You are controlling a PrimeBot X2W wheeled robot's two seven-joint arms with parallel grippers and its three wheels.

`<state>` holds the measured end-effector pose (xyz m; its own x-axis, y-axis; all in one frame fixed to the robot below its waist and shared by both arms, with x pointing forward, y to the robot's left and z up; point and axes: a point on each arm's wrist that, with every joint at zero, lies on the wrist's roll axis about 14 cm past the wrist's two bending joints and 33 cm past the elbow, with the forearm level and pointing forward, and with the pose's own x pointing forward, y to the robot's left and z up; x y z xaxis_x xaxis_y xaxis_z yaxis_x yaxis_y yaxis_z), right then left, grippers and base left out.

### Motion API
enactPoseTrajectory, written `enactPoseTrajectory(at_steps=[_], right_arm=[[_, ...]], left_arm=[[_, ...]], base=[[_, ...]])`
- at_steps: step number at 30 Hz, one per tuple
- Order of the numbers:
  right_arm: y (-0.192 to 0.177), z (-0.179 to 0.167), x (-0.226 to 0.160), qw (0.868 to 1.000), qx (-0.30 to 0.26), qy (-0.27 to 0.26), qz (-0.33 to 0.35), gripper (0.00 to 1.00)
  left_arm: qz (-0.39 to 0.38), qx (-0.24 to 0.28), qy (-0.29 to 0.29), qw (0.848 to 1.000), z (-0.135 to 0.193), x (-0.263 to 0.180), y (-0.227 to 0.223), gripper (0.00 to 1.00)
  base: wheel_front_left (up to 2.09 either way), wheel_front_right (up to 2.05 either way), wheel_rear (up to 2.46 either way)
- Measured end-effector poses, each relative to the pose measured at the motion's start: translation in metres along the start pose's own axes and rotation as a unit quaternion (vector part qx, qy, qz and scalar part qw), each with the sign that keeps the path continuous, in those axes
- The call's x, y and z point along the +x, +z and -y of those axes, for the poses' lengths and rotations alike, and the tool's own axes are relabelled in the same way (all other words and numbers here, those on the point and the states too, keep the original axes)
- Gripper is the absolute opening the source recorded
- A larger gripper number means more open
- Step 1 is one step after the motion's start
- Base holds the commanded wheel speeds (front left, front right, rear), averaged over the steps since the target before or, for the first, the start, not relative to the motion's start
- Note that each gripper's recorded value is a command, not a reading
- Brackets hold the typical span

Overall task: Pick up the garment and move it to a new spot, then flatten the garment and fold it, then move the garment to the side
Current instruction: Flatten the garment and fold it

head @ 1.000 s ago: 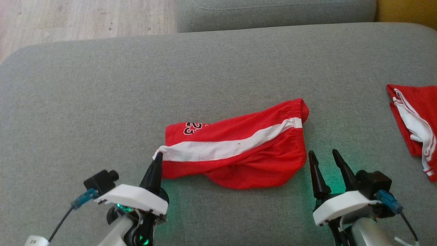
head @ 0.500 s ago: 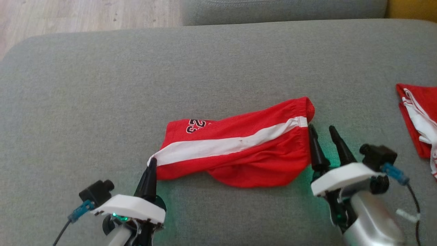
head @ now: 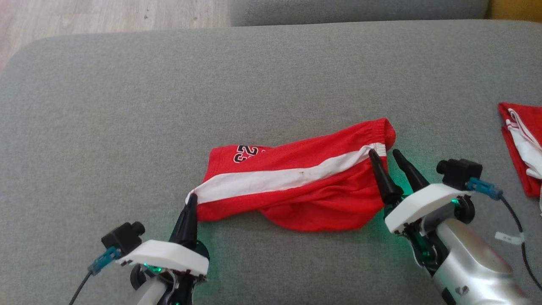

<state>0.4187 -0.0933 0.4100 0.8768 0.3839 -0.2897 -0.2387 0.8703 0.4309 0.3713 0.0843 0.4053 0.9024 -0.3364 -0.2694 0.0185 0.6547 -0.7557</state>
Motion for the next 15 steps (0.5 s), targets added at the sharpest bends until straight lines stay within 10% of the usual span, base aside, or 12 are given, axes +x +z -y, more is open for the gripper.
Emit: enactPoseTrajectory(at_steps=[15], right_arm=[[-0.012,-0.016,0.011,0.998,-0.003,0.036,-0.042,1.00]], left_arm=[[-0.002,0.003,0.006,1.000,-0.005,-0.002,-0.002,0.00]], base=[[0.00,0.00,0.00]])
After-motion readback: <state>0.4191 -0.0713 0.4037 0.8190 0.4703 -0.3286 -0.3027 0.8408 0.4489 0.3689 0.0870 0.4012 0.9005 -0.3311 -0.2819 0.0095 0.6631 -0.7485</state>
